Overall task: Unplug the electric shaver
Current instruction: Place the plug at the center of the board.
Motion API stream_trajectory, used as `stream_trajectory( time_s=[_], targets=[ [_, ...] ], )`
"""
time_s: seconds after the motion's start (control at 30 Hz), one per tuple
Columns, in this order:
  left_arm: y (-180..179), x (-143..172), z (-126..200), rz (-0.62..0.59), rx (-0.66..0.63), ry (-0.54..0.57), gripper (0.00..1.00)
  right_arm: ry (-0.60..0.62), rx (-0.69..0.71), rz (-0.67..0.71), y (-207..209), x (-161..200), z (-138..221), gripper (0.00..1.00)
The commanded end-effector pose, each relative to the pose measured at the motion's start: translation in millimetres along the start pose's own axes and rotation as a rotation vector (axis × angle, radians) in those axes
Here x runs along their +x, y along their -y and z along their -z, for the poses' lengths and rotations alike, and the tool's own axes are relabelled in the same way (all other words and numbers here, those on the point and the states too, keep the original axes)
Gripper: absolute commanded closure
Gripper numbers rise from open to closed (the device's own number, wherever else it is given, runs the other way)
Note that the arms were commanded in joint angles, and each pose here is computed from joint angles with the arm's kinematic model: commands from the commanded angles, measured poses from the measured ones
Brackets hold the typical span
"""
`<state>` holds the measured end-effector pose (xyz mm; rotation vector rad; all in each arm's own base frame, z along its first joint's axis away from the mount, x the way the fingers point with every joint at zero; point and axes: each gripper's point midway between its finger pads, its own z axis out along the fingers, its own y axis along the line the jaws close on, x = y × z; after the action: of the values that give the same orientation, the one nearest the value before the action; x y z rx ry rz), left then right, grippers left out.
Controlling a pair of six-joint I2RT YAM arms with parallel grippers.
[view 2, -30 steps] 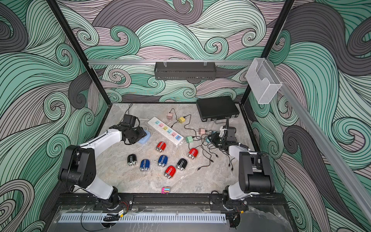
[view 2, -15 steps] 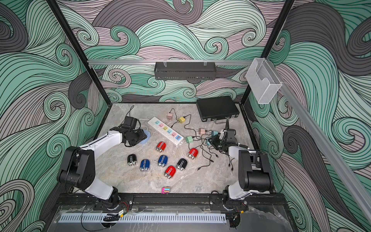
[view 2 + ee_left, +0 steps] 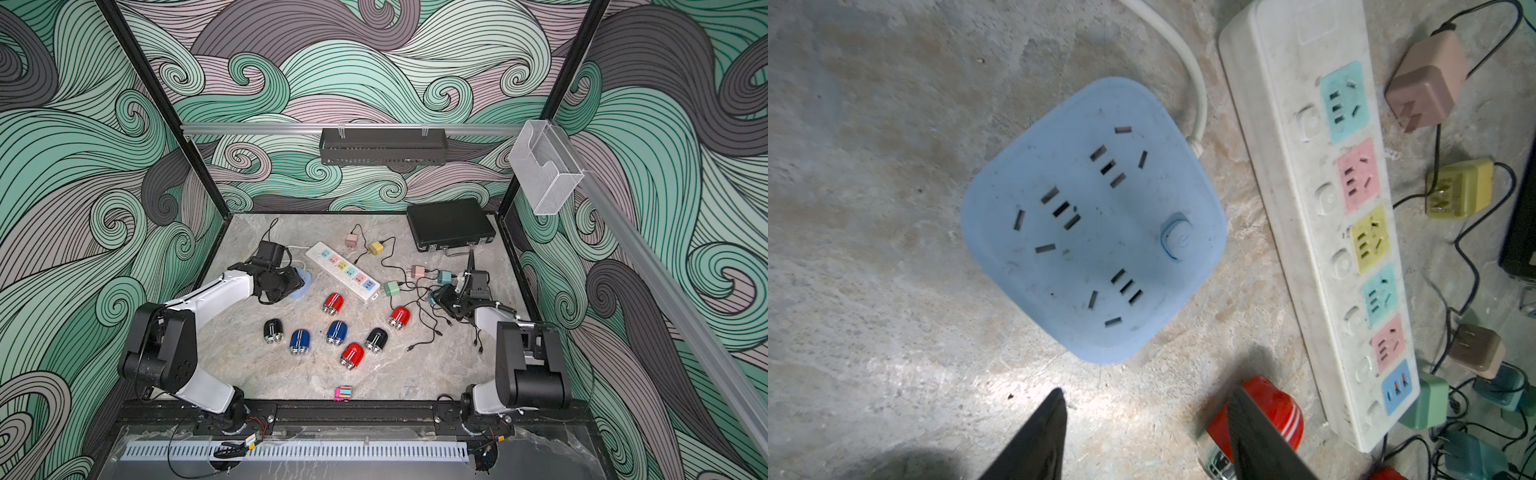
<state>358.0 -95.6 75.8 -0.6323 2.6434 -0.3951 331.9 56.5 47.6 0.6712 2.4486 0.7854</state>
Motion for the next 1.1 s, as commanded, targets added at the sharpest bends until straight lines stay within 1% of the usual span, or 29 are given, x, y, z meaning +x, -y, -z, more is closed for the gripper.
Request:
stream_trajectory(
  time_s=[0.0, 0.13, 0.27, 0.7, 0.83, 0.93, 0.97, 1.07],
  targets=[
    [1, -1, 6, -0.023, -0.003, 0.012, 0.39, 0.010, 0.035, 0.013, 4, 2, 10, 0.52],
    [2, -1, 7, -0.025, -0.002, 0.012, 0.39, 0.020, 0.046, 0.025, 2, 4, 22, 0.51],
    [2, -2, 10, -0.030, -0.004, 0.019, 0.39, 0.005, 0.095, 0.022, 8, 11, 32, 0.51],
    [3, -5, 18, -0.047, -0.007, 0.035, 0.39, 0.001, 0.089, 0.044, 4, 17, 45, 0.49],
    [7, -8, 23, -0.073, -0.001, 0.041, 0.34, -0.010, 0.106, 0.062, 5, 20, 50, 0.49],
    [7, -11, 28, -0.084, -0.005, 0.053, 0.33, -0.012, 0.111, 0.082, 2, 18, 54, 0.49],
    [8, -12, 30, -0.087, -0.005, 0.058, 0.32, -0.027, 0.122, 0.081, 4, 23, 56, 0.47],
    [10, -14, 32, -0.098, -0.005, 0.059, 0.31, -0.011, 0.128, 0.093, 2, 21, 63, 0.45]
  ],
)
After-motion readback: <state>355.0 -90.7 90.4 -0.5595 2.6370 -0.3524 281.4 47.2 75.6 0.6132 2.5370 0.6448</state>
